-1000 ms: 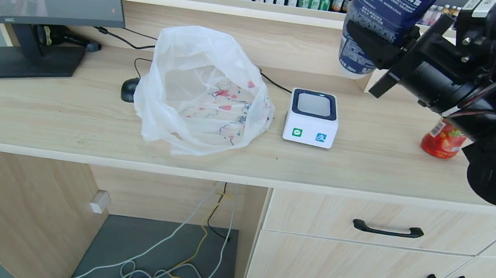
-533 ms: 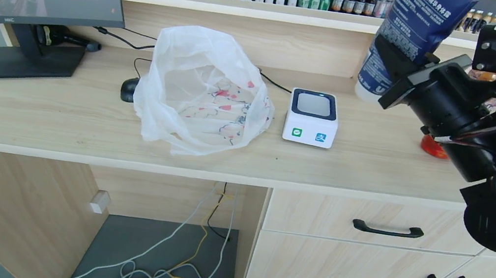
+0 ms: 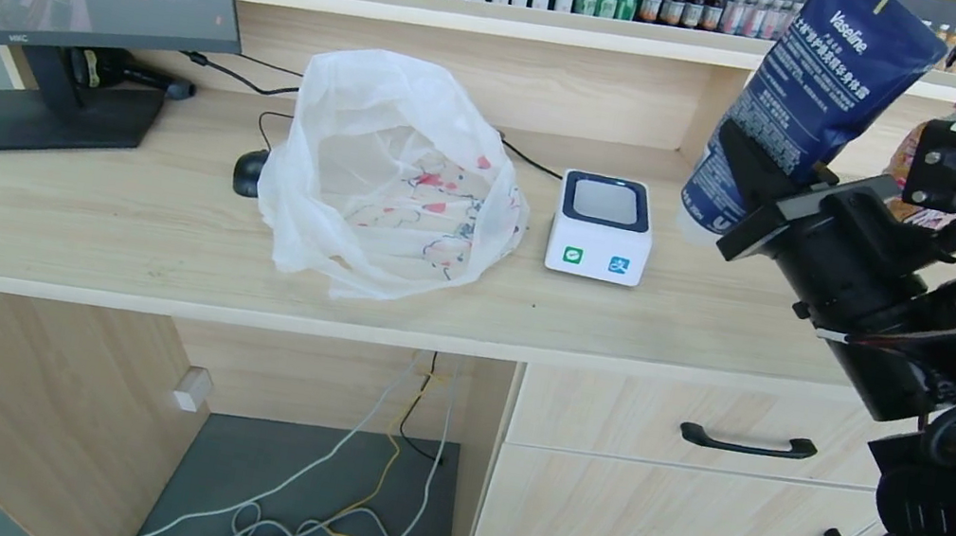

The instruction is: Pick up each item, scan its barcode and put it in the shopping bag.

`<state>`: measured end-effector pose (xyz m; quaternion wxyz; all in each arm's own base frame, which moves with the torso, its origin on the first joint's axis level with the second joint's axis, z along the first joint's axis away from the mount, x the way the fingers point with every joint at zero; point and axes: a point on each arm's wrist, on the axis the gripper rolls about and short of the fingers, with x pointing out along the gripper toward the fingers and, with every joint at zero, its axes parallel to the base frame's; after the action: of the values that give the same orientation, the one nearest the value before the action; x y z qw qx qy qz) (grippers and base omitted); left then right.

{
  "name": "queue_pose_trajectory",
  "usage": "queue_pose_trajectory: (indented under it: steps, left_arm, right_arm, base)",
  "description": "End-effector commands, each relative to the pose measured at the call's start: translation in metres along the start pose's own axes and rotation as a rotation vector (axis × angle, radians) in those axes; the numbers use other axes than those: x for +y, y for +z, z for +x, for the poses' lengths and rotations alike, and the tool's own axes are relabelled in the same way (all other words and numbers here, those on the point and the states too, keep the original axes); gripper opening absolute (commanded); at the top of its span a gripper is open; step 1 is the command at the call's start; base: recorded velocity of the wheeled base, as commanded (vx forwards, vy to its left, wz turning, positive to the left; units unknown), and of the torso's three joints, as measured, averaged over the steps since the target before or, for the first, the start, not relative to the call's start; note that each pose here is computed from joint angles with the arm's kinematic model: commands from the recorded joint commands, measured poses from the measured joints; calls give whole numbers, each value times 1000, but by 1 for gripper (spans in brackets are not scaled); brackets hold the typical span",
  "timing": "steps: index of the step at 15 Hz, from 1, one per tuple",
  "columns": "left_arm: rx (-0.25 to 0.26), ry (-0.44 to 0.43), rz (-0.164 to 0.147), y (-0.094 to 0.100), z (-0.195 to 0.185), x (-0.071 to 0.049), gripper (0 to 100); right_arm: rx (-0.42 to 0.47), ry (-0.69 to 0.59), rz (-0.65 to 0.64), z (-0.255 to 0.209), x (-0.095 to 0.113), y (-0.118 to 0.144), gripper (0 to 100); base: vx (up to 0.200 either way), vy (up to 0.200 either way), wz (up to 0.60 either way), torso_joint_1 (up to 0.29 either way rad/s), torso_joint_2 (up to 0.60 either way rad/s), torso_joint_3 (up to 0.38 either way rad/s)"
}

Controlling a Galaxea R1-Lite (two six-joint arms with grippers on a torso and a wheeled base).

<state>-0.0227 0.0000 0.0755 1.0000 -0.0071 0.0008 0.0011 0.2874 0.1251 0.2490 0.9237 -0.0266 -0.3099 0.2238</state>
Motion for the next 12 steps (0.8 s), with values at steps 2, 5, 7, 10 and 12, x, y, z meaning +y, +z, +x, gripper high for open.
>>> queue_pose_trajectory:
  steps: [2, 5, 7, 10, 12]
  left_arm:
    - [0, -1, 0, 0, 0, 0, 100]
    - [0, 1, -1, 0, 0, 0, 100]
    - [0, -1, -3, 0, 0, 0, 100]
    - [0, -1, -3, 0, 0, 0, 100]
    - [0, 1, -3, 0, 0, 0, 100]
  right_arm:
    - [5, -36, -11, 3, 2, -4, 0]
    - [8, -85, -14, 5, 5, -3, 0]
    - [-4, -91, -16, 8, 4, -1, 0]
    - [-34, -99, -20, 13, 1, 4, 0]
    - [-33, -98, -16, 12, 1, 4, 0]
  base:
    - [0, 0, 0, 0, 0, 0]
    - [0, 0, 0, 0, 0, 0]
    - [0, 0, 0, 0, 0, 0]
    - [0, 133, 0, 2, -2, -2]
    - [0, 200, 0, 7, 5, 2]
